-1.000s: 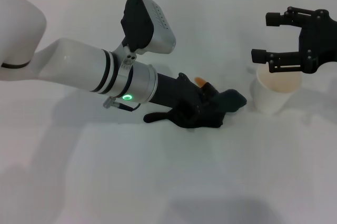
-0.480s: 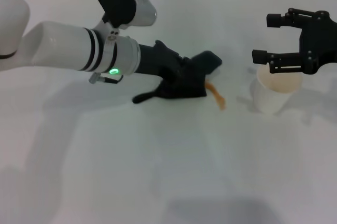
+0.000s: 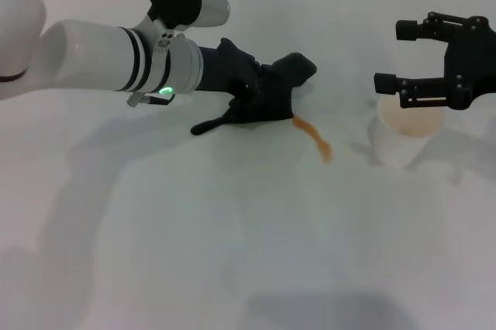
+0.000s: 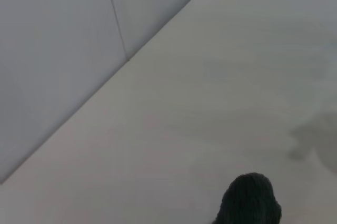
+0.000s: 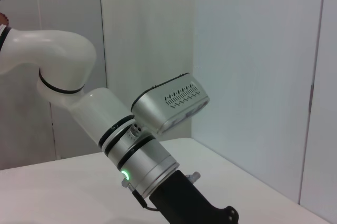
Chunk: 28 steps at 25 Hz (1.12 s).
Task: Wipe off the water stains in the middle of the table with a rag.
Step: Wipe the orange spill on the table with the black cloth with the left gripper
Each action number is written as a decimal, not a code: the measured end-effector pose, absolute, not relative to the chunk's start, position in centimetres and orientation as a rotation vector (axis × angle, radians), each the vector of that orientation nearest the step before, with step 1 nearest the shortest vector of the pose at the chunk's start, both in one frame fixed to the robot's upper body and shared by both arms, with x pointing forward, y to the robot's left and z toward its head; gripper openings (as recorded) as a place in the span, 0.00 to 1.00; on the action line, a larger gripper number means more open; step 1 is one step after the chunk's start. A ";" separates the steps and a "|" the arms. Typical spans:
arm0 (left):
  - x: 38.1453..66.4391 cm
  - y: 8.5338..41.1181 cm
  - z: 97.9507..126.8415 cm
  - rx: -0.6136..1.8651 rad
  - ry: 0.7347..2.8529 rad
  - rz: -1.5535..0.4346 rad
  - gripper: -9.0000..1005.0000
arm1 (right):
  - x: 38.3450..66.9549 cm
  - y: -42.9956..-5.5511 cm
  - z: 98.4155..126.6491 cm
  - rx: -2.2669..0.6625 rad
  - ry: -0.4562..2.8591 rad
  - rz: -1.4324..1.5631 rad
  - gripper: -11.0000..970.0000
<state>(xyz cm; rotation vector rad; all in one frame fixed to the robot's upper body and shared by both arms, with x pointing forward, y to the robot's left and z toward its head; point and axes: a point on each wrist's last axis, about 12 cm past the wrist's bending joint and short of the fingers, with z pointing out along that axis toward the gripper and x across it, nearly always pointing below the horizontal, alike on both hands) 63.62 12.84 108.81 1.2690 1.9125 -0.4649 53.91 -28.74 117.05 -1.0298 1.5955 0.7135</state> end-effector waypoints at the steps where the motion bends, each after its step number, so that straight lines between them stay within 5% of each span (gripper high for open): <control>1: 63.6 12.8 108.8 1.269 1.910 -0.461 0.08 | 53.9 -28.8 117.0 -1.030 1.596 0.713 0.90; 28: 61.1 9.6 107.5 1.432 1.871 -0.546 0.08 | 53.8 -28.6 117.0 -1.035 1.598 0.722 0.90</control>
